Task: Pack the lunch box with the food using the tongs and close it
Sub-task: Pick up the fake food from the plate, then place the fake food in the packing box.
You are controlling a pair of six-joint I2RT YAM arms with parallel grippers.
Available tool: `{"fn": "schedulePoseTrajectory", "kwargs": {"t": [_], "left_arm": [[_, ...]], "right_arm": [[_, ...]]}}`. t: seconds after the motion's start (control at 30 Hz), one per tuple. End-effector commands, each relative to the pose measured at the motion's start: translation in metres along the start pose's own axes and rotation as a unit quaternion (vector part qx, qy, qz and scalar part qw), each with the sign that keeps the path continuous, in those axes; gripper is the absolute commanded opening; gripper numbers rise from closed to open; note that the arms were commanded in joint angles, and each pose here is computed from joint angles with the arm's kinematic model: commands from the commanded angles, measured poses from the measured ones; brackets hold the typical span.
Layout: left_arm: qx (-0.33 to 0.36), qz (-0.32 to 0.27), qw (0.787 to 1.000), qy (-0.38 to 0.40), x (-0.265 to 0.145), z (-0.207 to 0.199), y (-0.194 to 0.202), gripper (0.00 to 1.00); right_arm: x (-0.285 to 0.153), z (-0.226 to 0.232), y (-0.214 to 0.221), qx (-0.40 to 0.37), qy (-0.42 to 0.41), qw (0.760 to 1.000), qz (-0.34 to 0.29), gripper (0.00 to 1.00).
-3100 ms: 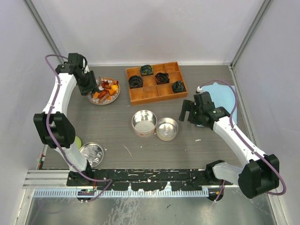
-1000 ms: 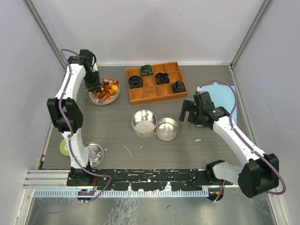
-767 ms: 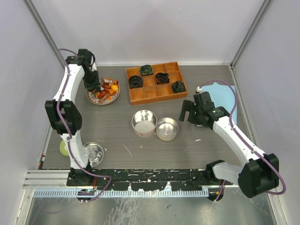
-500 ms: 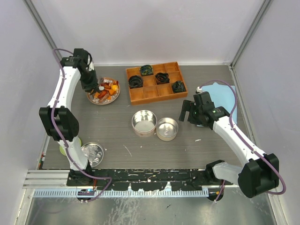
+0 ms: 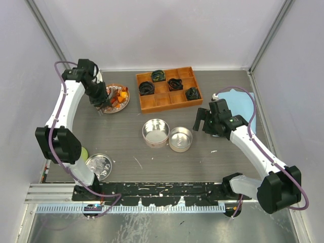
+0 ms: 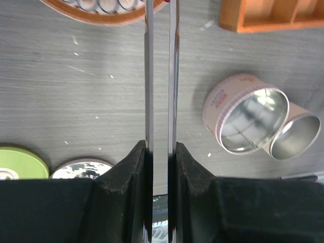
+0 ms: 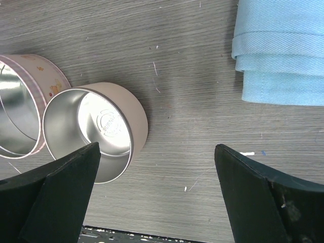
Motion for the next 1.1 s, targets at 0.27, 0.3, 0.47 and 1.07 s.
{"fn": "schedulePoseTrajectory", "kwargs": {"t": [0.27, 0.3, 0.47, 1.07], "left_arm": [[0.101, -0.025, 0.982, 0.156, -0.033, -0.148, 0.074, 0.10], [0.102, -0.022, 0.981, 0.166, -0.031, -0.158, 0.083, 0.10], [0.132, -0.011, 0.971, 0.199, -0.029, -0.209, 0.125, 0.11], [0.196, 0.051, 0.961, 0.191, 0.004, -0.267, 0.201, 0.11]], "right_arm": [[-0.010, 0.006, -0.018, 0.034, -0.007, 0.998, -0.052, 1.00], [-0.012, 0.004, -0.019, 0.037, -0.002, 0.998, -0.059, 1.00], [-0.021, -0.006, -0.027, 0.063, 0.027, 0.993, -0.099, 1.00], [-0.031, -0.022, -0.027, 0.080, 0.057, 0.986, -0.137, 1.00]]}}
Point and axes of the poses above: each gripper's point midway between its finger pads, its own x axis out along the fingers, its own z axis along the line the jaws close on, y = z × x, the point moved 4 cm from there along -x, back along the fingers, and after that the axes turned 9 degrees about x, right-handed, at the moved point
